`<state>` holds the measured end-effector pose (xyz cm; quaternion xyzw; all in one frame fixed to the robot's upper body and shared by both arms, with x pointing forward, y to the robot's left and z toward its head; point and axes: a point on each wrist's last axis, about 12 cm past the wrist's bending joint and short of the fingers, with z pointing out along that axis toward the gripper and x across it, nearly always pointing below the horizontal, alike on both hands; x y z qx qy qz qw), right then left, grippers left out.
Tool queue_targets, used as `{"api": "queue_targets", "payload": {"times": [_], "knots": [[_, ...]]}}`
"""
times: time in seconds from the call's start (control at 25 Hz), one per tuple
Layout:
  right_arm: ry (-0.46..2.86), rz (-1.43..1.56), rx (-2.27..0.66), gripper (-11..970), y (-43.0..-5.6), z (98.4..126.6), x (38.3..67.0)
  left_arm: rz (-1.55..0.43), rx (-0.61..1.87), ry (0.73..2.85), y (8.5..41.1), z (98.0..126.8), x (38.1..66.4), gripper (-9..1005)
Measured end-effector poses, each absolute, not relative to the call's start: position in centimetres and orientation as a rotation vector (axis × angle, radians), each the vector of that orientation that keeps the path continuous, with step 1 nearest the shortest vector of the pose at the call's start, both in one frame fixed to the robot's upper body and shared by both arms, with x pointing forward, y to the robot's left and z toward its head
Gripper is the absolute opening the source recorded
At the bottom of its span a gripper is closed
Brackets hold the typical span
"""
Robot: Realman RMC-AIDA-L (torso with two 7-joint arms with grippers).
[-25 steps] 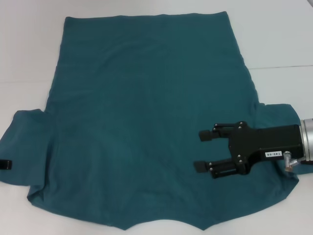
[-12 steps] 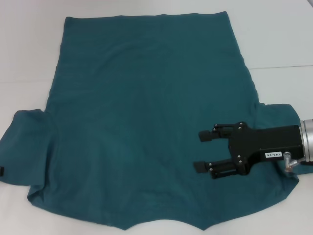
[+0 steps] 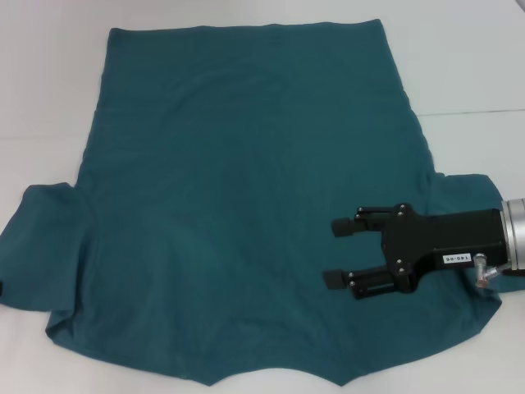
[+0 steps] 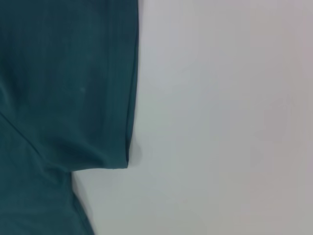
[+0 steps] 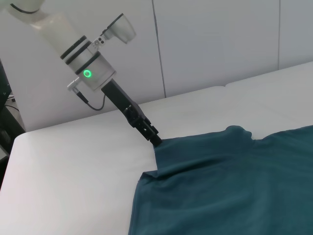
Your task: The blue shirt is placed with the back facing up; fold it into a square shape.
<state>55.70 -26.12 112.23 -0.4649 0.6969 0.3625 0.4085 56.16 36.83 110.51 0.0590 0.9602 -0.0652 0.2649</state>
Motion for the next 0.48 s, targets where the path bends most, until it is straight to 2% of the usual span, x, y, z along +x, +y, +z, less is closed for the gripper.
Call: {"api": "queue_targets", "payload": {"times": [0.48], "knots": [[1.755, 0.915, -1.173, 885, -26.07, 112.25, 55.74, -0.156, 0.150, 2.589, 36.96, 109.94, 56.27, 647]]}}
